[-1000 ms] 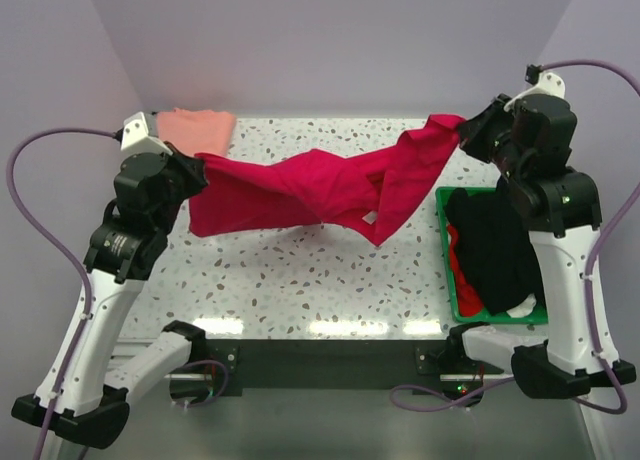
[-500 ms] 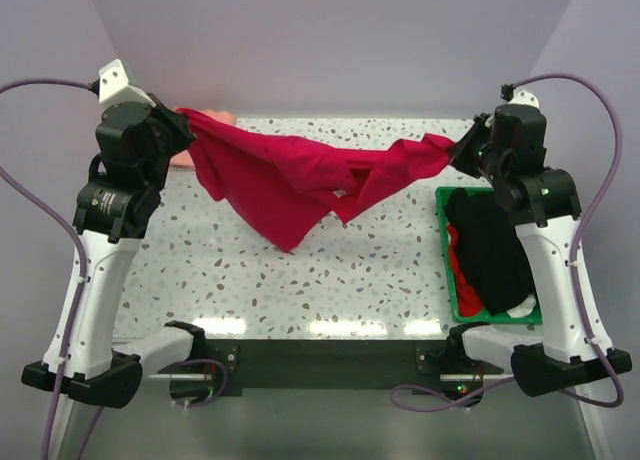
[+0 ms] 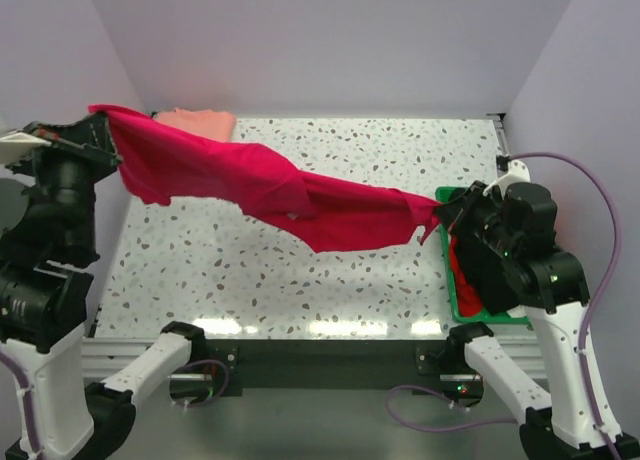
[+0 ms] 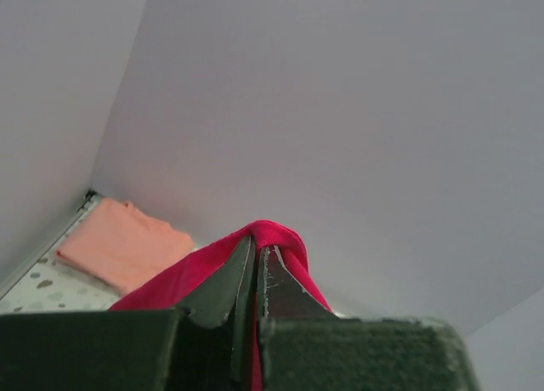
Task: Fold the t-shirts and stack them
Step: Flatten the tshirt out
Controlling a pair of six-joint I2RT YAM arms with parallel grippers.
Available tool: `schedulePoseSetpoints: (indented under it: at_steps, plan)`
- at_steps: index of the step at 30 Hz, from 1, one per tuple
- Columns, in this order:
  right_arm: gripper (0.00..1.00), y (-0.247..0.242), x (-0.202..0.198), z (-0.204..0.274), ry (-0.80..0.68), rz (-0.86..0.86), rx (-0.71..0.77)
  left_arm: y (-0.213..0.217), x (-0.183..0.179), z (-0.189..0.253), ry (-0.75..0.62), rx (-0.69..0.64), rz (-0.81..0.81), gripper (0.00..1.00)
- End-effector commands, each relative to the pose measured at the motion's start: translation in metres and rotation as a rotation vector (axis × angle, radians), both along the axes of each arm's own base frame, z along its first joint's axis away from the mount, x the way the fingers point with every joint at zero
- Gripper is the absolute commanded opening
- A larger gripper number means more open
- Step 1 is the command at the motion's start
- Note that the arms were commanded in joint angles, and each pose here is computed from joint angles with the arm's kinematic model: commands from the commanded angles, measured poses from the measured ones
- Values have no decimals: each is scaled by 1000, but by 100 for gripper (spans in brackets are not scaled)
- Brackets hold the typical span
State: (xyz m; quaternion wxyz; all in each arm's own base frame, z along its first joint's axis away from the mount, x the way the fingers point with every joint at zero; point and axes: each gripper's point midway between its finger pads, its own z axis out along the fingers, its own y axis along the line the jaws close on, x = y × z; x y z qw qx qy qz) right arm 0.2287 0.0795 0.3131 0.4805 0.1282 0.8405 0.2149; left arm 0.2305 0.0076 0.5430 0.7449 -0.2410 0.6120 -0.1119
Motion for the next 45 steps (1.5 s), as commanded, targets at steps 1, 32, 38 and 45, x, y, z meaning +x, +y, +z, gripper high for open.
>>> schedulePoseSetpoints:
  at_steps: [1, 32, 38, 45]
  plan:
    - [0, 19, -11, 6, -28, 85, 95, 15, -13, 43, -119, 15, 68, 0]
    - [59, 39, 118, -142, 187, -24, -202, -136, 153, -346, 642, -208, -343, 57]
    - [59, 77, 125, -188, 264, 66, -278, -224, 123, -415, 815, -94, -484, 60]
    - [58, 81, 138, -219, 315, 66, -328, -226, 130, -469, 935, 17, -371, 62]
